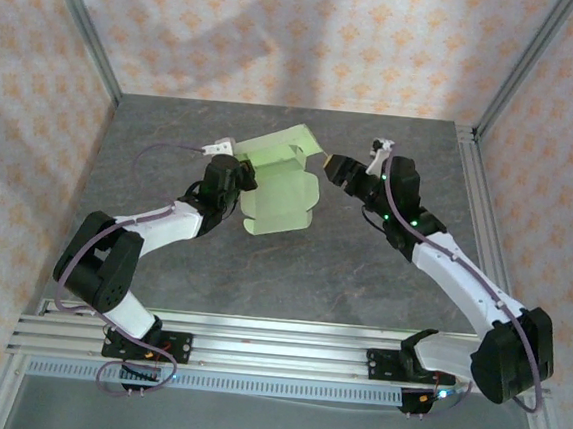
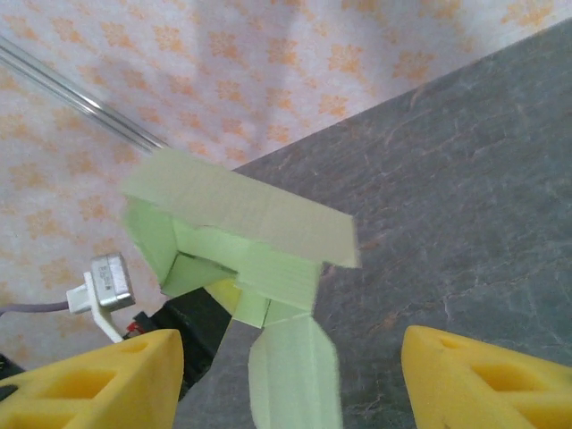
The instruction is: Fold the paper box
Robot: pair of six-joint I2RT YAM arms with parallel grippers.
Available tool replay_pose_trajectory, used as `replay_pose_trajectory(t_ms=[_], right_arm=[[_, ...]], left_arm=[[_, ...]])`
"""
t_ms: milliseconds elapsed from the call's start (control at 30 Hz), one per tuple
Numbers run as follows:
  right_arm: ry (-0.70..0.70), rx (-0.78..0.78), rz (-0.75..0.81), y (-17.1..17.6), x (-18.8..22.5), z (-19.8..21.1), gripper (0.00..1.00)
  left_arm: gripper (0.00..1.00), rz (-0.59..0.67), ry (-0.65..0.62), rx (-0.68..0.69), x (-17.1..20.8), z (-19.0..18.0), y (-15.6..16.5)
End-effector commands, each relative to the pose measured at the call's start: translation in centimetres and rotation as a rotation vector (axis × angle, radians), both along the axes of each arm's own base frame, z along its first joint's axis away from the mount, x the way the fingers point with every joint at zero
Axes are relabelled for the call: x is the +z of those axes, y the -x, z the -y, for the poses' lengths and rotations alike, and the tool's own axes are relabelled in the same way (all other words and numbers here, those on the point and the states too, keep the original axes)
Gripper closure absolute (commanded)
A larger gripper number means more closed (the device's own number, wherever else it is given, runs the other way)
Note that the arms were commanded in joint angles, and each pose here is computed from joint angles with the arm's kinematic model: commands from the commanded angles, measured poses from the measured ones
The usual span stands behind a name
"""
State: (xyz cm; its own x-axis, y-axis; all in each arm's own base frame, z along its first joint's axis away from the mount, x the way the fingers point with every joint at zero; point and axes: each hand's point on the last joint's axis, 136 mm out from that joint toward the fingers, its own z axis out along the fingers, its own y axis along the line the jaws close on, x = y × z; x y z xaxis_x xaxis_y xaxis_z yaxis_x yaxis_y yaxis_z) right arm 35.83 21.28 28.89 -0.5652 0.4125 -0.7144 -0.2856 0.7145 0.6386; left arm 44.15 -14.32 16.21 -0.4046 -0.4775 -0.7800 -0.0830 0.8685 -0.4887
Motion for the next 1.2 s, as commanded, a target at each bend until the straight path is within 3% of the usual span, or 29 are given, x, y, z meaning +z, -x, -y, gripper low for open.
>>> replay_pose_trajectory(t_ms=[0, 233, 500, 933, 1167], right_arm=[[0.238, -0.014, -0.001, 0.3, 0.5, 0.2, 0.35], [0.402, 0.054, 0.002, -1.2, 3.3, -5.4, 0.35], [0.497, 0.131, -0.056, -3.2, 3.1, -10.7, 0.41], [0.542, 0.148, -0.195, -4.5, -0.4, -12.6, 0.47], [0.542, 0.116, -0.220, -5.1, -1.1, -12.6, 0.59]], left_arm=[[1.00, 0.037, -0.078, 0.084, 1.6, -1.9, -0.4], [1.00, 0.034, -0.151, 0.138, 1.5, -3.3, -0.1], [1.00, 0.025, -0.174, 0.133, 1.5, -3.4, 0.1], [1.00, 0.026, -0.145, 0.126, 1.1, -3.3, 0.4], [1.00, 0.023, -0.161, 0.122, 1.1, -3.4, 0.5]])
